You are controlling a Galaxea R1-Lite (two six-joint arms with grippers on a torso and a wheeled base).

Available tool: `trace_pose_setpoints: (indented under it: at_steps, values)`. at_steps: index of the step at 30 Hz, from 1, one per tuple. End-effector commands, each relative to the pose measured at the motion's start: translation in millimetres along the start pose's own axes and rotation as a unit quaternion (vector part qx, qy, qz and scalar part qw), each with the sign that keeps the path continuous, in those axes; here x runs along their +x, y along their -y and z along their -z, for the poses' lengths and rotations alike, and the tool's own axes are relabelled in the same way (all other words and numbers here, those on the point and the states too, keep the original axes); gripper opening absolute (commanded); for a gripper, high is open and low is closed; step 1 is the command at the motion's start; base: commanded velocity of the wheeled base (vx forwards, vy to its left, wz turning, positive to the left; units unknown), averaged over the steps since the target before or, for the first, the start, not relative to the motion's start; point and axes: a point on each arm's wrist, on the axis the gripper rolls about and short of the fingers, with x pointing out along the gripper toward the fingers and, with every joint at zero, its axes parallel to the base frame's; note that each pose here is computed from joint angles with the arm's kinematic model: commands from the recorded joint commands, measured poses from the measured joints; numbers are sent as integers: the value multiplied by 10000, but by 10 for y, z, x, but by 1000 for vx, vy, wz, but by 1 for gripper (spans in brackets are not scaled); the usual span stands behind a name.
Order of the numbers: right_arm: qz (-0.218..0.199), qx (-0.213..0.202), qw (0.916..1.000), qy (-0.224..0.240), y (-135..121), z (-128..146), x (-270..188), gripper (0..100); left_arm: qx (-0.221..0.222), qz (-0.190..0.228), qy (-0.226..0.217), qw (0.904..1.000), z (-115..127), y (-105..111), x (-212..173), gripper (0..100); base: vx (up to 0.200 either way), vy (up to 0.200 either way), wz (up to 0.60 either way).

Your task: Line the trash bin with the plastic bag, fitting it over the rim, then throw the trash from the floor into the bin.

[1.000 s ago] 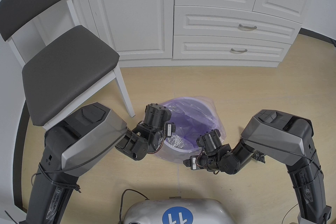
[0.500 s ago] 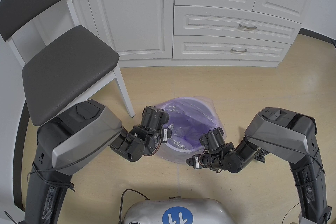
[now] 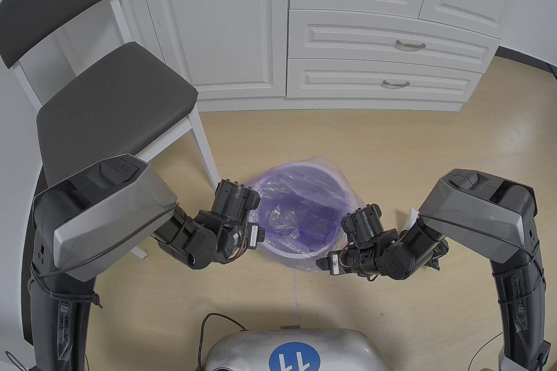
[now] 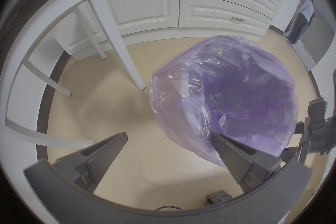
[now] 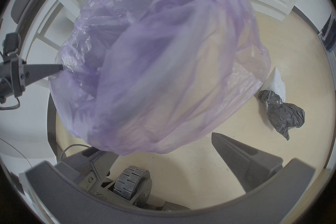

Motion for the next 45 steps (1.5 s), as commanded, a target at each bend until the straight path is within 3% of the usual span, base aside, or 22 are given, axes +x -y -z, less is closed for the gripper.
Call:
trace_pose_setpoints:
  at_steps: [1, 12, 21, 37, 45]
  values:
    - [6, 31, 10000, 79, 27, -57, -46, 100, -41, -10, 10, 10000, 13, -25, 31, 100, 0, 0, 0]
    - [38, -23, 10000, 76, 70, -65, -37, 100, -315, 54, 518, 9981, -157, -67, 0, 100, 0, 0, 0]
    - [96, 15, 9999, 100, 139, -114, -73, 100, -264, -62, 305, 9992, -103, -155, 63, 100, 0, 0, 0]
    - [240, -279, 9992, 156, 344, -198, -249, 100, -668, -133, 111, 9976, 97, -224, 750, 100, 0, 0, 0]
    - [-170, -499, 9986, -32, 434, -219, -507, 100, -1066, 96, 247, 9940, -45, -234, 669, 100, 0, 0, 0]
